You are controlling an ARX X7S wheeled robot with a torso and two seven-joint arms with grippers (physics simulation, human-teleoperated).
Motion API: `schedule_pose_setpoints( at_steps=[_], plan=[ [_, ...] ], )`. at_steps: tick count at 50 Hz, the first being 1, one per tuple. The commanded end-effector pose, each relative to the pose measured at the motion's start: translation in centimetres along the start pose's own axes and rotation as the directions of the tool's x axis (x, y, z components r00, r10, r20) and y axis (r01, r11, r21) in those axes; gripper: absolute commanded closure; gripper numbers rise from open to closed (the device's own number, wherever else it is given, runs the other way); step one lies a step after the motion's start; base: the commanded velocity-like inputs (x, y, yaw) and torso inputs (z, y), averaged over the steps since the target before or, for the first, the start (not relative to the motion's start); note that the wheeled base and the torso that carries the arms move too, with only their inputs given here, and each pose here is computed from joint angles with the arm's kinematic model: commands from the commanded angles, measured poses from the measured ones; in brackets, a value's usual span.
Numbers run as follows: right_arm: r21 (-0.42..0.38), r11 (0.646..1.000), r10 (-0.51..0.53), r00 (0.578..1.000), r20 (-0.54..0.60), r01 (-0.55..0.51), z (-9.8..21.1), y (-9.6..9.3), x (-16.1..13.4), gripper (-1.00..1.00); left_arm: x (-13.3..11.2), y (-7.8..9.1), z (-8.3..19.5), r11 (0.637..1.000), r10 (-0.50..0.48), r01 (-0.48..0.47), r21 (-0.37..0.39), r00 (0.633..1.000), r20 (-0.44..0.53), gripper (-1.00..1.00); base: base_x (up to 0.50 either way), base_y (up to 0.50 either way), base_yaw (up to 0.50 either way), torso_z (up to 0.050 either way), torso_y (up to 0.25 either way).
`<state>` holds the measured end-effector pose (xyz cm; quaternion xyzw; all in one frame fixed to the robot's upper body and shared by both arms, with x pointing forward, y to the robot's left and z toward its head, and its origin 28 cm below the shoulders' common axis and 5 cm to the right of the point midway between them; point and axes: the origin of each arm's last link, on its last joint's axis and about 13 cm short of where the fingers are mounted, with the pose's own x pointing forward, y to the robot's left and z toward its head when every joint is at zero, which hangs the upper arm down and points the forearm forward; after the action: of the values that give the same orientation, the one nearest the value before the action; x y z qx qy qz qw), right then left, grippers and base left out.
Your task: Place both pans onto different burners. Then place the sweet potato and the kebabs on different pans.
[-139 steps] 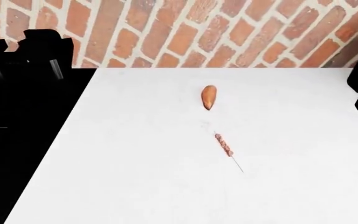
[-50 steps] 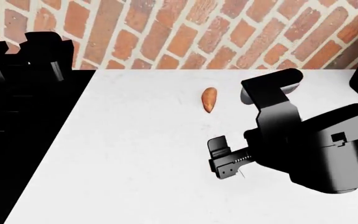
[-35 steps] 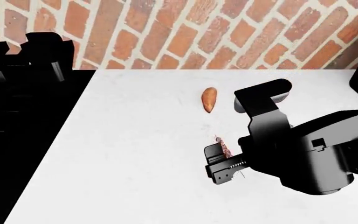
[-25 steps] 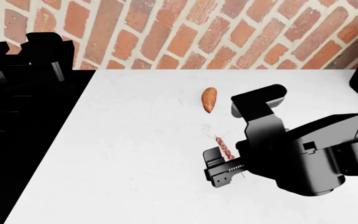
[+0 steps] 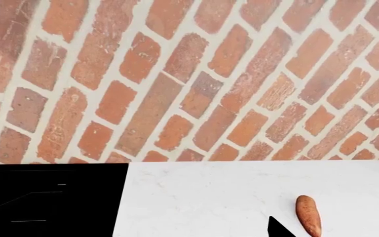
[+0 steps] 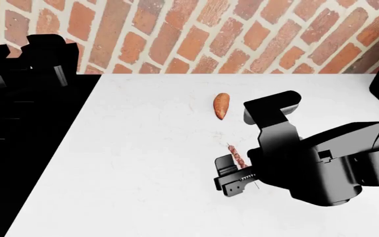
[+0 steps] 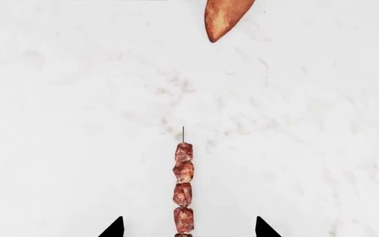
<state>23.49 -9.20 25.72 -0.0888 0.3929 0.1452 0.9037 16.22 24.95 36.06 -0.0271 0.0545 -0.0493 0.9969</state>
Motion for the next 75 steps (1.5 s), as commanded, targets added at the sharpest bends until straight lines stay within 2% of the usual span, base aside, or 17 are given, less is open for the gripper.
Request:
schedule_pose_setpoints(
  at_steps=[1,8,23,24,33,46,54,63,75],
  plan=[
    [0.016,1.000,-0.021,0.999,-0.044,0.022,-1.6,-0.5,1.3,-1.00,0.0,0.0,0.0,1.000,-0.002,0.002,0.000,1.000,-0.001,-1.00,0.01,0.00,0.00,0.000,0.000],
    [0.040,0.999,-0.024,0.998,-0.053,0.026,-2.4,-0.9,1.6,-1.00,0.1,-0.1,0.0,1.000,-0.004,0.004,0.001,1.000,-0.001,-1.00,0.00,0.00,0.00,0.000,0.000],
    [0.004,1.000,-0.023,0.996,-0.083,0.023,-3.1,-1.0,2.4,-1.00,0.1,-0.1,-0.1,1.000,-0.003,0.003,0.000,1.000,-0.001,-1.00,0.00,0.00,0.00,-0.001,0.000],
    [-0.011,1.000,-0.026,0.996,-0.089,0.025,-3.2,-1.0,2.4,1.00,0.1,-0.1,-0.1,1.000,-0.004,0.004,0.000,1.000,0.000,-1.00,0.00,0.00,0.00,0.000,0.000],
    [-0.087,0.995,-0.062,0.994,-0.094,0.053,-3.4,-0.9,2.2,1.00,0.1,-0.1,-0.1,1.000,-0.005,0.005,0.000,1.000,0.000,-1.00,0.00,0.00,0.00,-0.001,0.000],
    [-0.085,0.994,-0.076,0.995,-0.068,0.070,-3.1,-1.2,2.1,1.00,0.1,-0.1,-0.1,1.000,-0.003,0.003,-0.002,1.000,0.001,-1.00,0.00,0.00,0.00,-0.002,0.000],
    [-0.059,0.985,-0.158,0.987,0.036,0.160,-2.4,-1.9,1.7,1.00,0.1,-0.1,-0.1,1.000,0.000,0.000,-0.003,1.000,0.000,-1.00,0.00,0.00,0.00,-0.001,0.000],
    [-0.055,0.951,-0.290,0.940,0.182,0.304,-1.1,-2.8,0.7,1.00,0.2,-0.1,0.0,1.000,0.002,-0.002,-0.004,1.000,0.001,-1.00,0.00,0.00,0.00,0.000,0.000],
    [-0.077,0.939,-0.300,0.908,0.292,0.335,0.3,-2.5,-1.5,1.00,0.1,0.0,0.0,1.000,0.004,-0.004,-0.006,1.000,0.005,-1.00,0.00,0.00,0.00,0.000,0.000]
  ],
)
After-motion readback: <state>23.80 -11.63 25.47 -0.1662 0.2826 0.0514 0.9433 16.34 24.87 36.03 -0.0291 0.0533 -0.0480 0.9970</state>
